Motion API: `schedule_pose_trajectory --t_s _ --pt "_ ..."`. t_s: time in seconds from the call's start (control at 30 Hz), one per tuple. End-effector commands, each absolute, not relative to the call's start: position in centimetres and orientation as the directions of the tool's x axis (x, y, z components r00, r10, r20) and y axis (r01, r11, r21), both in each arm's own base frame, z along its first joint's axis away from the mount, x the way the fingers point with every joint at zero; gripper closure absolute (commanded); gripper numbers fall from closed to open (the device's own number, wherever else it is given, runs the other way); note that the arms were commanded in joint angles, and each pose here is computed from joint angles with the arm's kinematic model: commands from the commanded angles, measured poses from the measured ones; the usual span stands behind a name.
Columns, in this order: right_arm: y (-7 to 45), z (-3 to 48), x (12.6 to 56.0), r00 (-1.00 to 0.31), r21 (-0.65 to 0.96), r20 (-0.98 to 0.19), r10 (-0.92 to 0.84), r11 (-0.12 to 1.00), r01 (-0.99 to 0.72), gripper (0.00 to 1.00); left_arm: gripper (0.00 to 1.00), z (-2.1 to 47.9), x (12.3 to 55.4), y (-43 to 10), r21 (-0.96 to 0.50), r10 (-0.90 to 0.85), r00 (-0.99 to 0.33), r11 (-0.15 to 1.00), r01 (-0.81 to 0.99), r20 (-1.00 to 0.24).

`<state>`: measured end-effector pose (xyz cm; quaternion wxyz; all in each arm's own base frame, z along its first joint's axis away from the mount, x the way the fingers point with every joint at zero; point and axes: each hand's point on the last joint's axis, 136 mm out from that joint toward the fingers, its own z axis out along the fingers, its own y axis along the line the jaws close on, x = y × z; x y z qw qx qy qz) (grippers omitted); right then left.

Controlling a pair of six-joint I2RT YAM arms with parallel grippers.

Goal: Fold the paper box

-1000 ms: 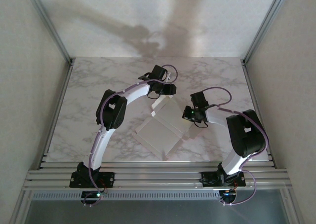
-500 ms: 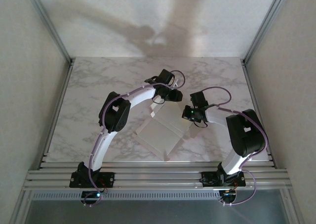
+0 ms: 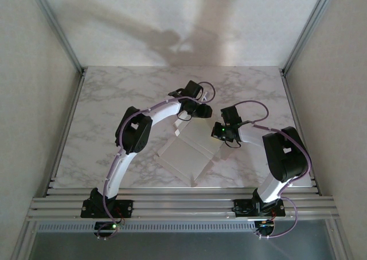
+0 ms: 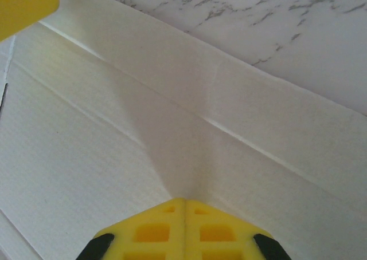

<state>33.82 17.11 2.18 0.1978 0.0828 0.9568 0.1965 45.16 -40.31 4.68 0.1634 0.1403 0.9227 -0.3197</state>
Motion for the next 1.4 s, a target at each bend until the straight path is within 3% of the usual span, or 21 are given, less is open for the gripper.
schedule_pose_trajectory --t_s 0.0,0.37,0.9,1.0,1.37 --pt "16.5 1.2 33.3 -0.917 0.382 -0.322 0.236 0.918 0.103 1.00 0.62 3.5 46.4 -39.7 -0.550 0.117 -0.919 0.770 0.324 -0.378" --pt "16.8 1.0 33.2 -0.923 0.390 -0.311 0.226 0.916 0.093 1.00 0.61 2.2 46.9 -39.6 -0.627 0.085 -0.947 0.730 0.271 -0.310" --pt "16.9 0.4 32.3 -0.940 0.388 -0.279 0.197 0.919 0.078 1.00 0.62 -0.3 48.5 -37.3 -0.713 -0.074 -0.988 0.699 0.044 -0.133" --pt "16.8 0.3 32.1 -0.942 0.385 -0.275 0.192 0.920 0.075 1.00 0.61 0.7 48.8 -37.4 -0.720 -0.074 -0.984 0.691 0.065 -0.160" --pt "17.3 -0.2 31.5 -0.952 0.383 -0.256 0.166 0.922 0.057 1.00 0.55 11.5 49.8 -38.6 -0.778 -0.062 -0.930 0.569 0.264 -0.361"
